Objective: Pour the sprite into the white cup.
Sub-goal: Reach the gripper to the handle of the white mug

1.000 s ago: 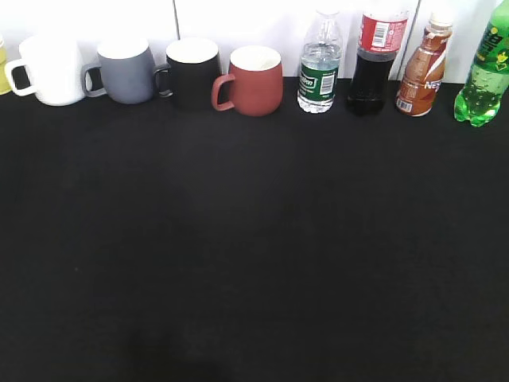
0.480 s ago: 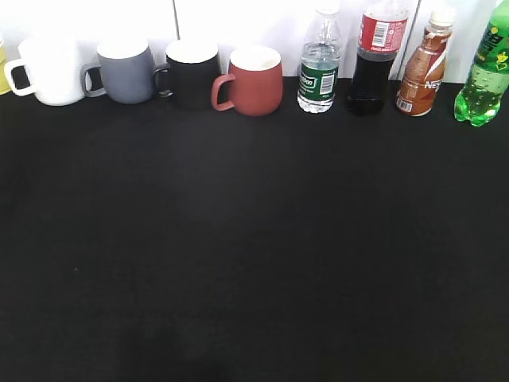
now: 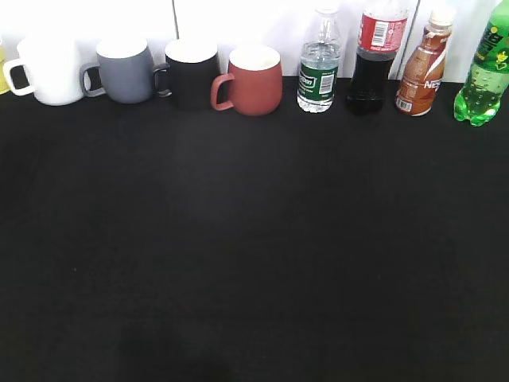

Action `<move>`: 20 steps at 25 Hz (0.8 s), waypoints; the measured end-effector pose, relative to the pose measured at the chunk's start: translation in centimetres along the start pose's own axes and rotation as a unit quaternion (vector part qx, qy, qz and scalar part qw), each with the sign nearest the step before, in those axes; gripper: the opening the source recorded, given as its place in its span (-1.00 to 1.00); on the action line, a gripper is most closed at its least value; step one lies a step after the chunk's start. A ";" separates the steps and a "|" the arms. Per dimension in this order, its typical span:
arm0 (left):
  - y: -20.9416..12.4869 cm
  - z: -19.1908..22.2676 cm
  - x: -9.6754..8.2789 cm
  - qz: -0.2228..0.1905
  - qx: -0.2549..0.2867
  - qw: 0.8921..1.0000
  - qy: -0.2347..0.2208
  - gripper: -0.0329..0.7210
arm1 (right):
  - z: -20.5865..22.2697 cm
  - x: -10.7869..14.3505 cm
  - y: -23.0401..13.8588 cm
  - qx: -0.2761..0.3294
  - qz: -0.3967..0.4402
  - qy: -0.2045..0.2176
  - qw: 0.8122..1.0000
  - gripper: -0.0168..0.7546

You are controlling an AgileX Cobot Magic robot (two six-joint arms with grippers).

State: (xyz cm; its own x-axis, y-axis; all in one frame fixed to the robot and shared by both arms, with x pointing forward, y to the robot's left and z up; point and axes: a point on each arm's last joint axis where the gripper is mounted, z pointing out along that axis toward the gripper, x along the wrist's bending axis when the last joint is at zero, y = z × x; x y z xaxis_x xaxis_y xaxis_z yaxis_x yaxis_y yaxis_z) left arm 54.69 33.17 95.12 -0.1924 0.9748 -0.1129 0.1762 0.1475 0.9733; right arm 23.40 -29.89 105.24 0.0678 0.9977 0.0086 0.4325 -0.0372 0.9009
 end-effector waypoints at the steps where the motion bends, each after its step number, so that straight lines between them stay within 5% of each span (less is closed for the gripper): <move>1: 0.4 2.0 0.5 0.002 -0.010 1.000 0.005 0.49 | 0.0 0.0 0.0 0.000 0.000 0.000 1.000 0.56; 5: -0.1 8.0 0.0 0.038 -0.008 0.999 -0.027 0.34 | 0.0 0.0 0.0 0.000 0.000 0.000 1.000 0.56; 17: -2.3 18.6 -0.2 0.037 -0.021 0.999 -0.027 -0.13 | 0.0 0.0 0.0 0.000 0.000 0.000 1.000 0.56; 20: -2.4 19.3 -0.2 0.037 -0.031 0.998 -0.031 -0.55 | 0.0 0.0 0.0 0.000 0.000 0.000 1.000 0.56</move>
State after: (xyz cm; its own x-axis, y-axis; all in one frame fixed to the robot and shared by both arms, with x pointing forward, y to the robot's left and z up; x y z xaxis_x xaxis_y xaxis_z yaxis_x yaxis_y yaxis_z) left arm 73.00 35.82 88.94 -0.1214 0.9913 -0.0508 0.1266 0.0662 0.9897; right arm 23.40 -29.89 105.24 0.0678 0.9977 0.0086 0.4325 -0.0372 0.9009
